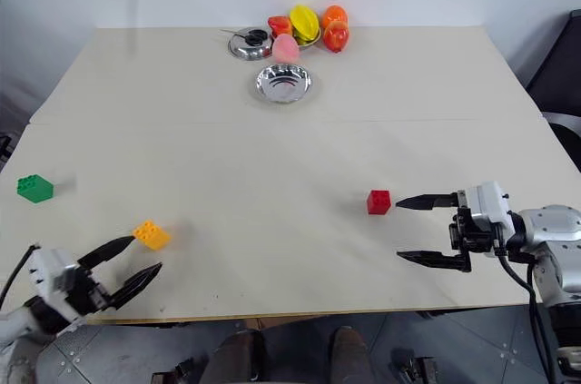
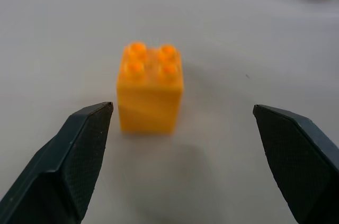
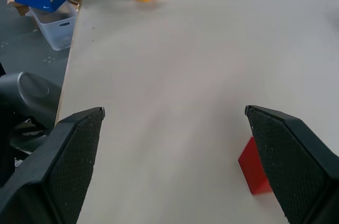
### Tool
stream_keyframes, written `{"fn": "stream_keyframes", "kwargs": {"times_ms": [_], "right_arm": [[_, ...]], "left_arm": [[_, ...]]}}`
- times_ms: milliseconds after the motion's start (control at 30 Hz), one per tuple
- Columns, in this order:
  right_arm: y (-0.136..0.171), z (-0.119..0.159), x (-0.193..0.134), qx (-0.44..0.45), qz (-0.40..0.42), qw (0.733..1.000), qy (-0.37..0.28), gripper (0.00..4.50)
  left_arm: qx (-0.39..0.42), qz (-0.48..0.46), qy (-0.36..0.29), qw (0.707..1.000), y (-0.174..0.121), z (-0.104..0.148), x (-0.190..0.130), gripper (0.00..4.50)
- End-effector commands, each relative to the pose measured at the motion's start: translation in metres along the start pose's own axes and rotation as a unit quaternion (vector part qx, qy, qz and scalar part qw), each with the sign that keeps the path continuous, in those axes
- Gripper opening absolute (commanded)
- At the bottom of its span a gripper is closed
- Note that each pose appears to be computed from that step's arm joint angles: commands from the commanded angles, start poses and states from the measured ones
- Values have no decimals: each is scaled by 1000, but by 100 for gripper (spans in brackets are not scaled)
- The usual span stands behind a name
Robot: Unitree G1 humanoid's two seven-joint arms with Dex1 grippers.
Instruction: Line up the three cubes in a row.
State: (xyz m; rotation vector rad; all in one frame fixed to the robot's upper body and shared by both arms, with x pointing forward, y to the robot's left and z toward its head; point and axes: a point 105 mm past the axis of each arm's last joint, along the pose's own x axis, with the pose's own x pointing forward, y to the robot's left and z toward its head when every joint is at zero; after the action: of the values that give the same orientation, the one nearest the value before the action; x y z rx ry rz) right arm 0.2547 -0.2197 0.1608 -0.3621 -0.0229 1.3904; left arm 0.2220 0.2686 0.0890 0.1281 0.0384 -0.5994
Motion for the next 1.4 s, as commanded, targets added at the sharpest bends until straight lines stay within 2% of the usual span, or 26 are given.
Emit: {"fn": "stream_keyframes", "kwargs": {"times_ms": [33, 167, 300, 400, 500, 633, 733, 833, 1033, 1167, 1300, 1400], "right_arm": [[3, 8, 3, -14, 10, 1000, -10, 444], [6, 9, 5, -13, 6, 1000, -14, 444], [10, 9, 4, -7, 0, 1000, -16, 444], [14, 6, 5, 2, 3, 1000, -16, 444], [14, 5, 5, 5, 3, 1000, -17, 444], [11, 4, 4, 6, 5, 1000, -17, 444], [9, 4, 6, 4, 9, 1000, -19, 444], [7, 8, 12, -8, 11, 999, -35, 444], [3, 17, 17, -18, 7, 998, -59, 444], [1, 21, 20, -24, 8, 997, -67, 444], [1, 24, 24, -24, 12, 997, -74, 444], [-1, 31, 27, -22, 7, 995, -99, 444]], "left_arm": [[16, 37, 10, 999, 12, -8, 10, 450], [18, 21, -3, 1000, 11, -7, 20, 450], [19, 29, -6, 999, 15, 0, 16, 450], [20, 29, -27, 999, 21, 15, -6, 450], [15, 21, -17, 1000, 22, 22, -29, 450], [-20, 91, -28, 995, 41, 32, -67, 450], [-46, 161, -35, 985, 54, 27, -84, 450], [-65, 291, -55, 953, 69, 9, -115, 450], [-65, 461, -86, 881, 82, -5, -161, 450], [-71, 517, -104, 847, 87, -5, -167, 450], [-71, 502, -80, 858, 96, -4, -144, 450], [-78, 504, -54, 859, 115, -2, -125, 450]]}}
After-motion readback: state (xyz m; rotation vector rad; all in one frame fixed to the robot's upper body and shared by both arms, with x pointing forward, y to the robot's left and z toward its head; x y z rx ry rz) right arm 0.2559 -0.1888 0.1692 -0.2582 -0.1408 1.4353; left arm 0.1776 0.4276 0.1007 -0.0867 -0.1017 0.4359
